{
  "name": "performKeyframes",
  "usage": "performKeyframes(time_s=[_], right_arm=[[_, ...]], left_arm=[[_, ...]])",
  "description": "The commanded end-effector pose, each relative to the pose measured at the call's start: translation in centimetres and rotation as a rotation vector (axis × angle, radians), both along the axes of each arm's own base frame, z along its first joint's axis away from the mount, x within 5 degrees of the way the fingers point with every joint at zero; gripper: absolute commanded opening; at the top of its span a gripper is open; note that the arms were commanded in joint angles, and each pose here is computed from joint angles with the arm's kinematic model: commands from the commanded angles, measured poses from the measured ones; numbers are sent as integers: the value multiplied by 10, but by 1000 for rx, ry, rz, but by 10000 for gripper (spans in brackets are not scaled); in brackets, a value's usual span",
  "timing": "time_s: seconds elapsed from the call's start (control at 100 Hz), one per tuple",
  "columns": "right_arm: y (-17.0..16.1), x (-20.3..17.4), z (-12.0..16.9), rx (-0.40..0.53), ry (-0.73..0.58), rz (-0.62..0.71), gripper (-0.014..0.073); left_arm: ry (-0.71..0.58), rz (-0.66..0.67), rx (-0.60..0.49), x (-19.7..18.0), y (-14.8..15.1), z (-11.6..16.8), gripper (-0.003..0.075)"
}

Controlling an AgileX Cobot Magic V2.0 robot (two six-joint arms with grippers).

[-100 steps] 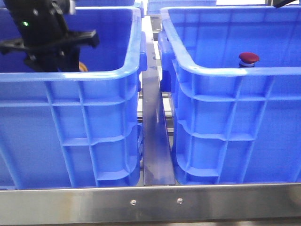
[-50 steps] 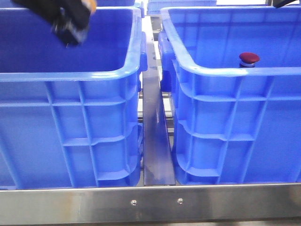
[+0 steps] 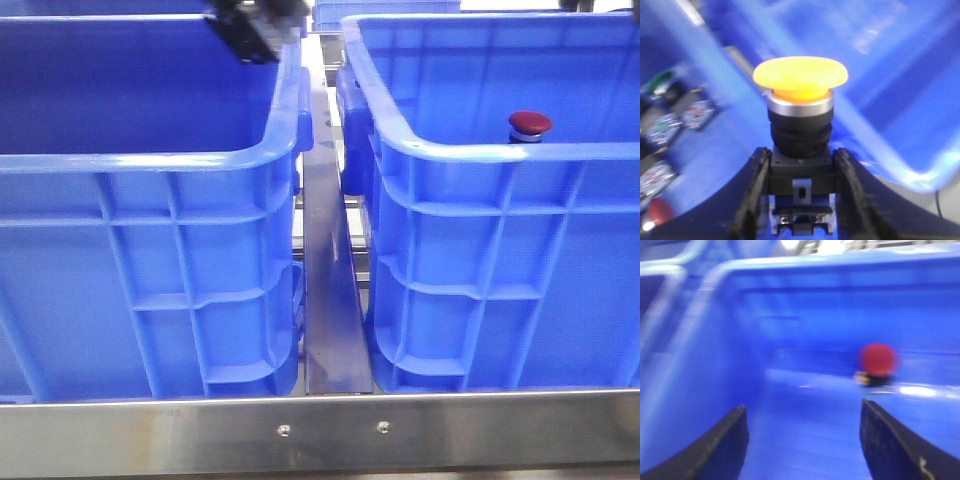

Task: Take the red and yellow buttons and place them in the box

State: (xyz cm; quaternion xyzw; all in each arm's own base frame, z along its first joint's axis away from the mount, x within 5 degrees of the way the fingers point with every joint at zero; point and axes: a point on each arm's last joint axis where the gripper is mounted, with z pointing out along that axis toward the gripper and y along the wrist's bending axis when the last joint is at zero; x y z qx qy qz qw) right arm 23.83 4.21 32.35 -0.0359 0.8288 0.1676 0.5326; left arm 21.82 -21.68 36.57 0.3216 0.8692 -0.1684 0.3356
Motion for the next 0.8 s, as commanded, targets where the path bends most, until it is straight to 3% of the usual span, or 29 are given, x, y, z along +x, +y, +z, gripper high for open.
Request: performKeyframes(time_s=[0.0,0.26,0.5,0.79], right_arm=[[6,-4,29,88,-49,43,498],[29,-8,64,329,-9,269,563],[48,10,61,530,193,451,563],[73,36,47,583,365,580,563]], left_arm=[[-98,-37,-89,-9,-2,25,-20],[-94,-43,-92,-11,-4,25,-20],[-93,-43,-94,-11,-4,25,-20],[-93,-43,-94,-11,-4,25,-20]])
